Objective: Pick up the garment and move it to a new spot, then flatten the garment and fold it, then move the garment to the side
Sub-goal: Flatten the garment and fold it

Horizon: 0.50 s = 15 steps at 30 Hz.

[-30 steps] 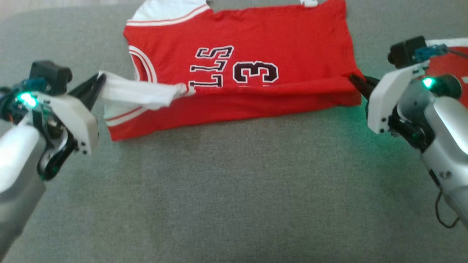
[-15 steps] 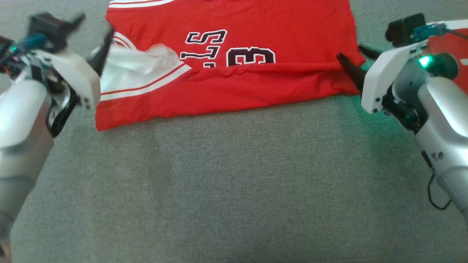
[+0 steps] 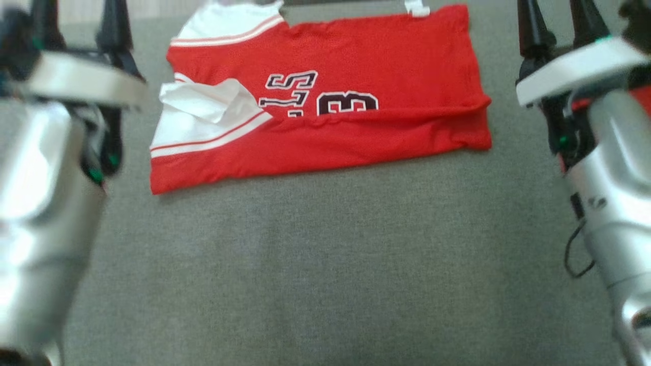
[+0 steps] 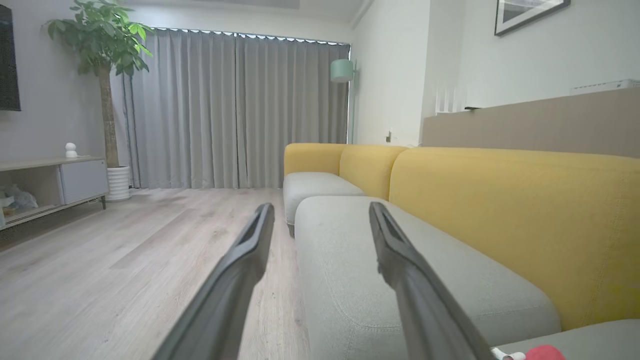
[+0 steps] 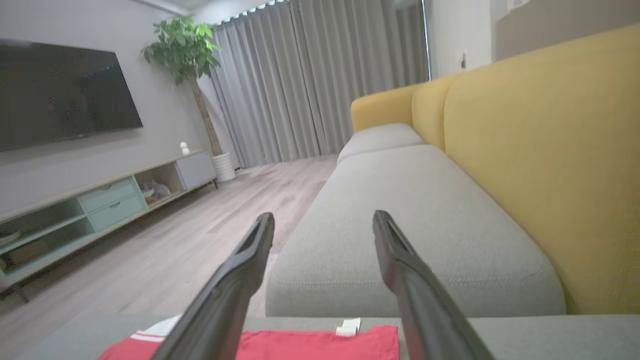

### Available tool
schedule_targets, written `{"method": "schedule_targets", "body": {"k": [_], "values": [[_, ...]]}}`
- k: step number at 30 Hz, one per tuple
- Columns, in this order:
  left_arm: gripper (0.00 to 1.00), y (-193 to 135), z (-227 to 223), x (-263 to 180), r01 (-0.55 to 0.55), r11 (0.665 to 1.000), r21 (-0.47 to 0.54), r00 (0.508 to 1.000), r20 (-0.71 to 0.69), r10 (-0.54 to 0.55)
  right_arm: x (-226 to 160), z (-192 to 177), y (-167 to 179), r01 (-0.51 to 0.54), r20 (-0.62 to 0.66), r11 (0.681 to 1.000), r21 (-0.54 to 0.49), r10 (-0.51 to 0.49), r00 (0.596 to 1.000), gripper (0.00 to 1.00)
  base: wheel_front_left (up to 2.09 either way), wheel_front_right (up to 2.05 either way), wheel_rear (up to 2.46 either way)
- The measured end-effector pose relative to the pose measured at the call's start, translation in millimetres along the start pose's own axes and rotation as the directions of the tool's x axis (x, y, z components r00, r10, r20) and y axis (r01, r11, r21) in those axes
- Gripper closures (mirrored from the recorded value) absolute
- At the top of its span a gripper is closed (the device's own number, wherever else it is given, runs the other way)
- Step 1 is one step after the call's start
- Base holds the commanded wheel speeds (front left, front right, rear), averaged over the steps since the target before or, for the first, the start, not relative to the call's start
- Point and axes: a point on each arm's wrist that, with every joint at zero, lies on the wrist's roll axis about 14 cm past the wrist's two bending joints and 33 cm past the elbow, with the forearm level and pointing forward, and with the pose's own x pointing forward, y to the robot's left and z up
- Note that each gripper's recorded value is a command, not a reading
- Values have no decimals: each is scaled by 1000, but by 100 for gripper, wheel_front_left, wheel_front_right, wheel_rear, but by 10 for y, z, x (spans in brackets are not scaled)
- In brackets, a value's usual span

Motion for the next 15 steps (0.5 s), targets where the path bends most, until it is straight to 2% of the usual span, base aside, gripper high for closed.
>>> {"method": "schedule_targets", "body": {"k": [3,7,13,15], "values": [[0,-60,-62,-301,-26,999,-22,1000,3,26,-155,56,-13,44,58,999,5,-44,997,0,0,0,0],[0,-100,-254,-767,-68,996,-56,997,-37,66,-491,-135,62,100,57,994,47,-103,993,0,0,0,0],[0,-152,-435,-1271,-142,985,-97,988,-83,134,-1040,-552,154,137,-22,990,35,-136,990,0,0,0,0],[0,-151,-557,-1430,-166,982,-93,981,-119,155,-1179,-646,181,145,-44,988,59,-142,989,0,0,0,0]]}}
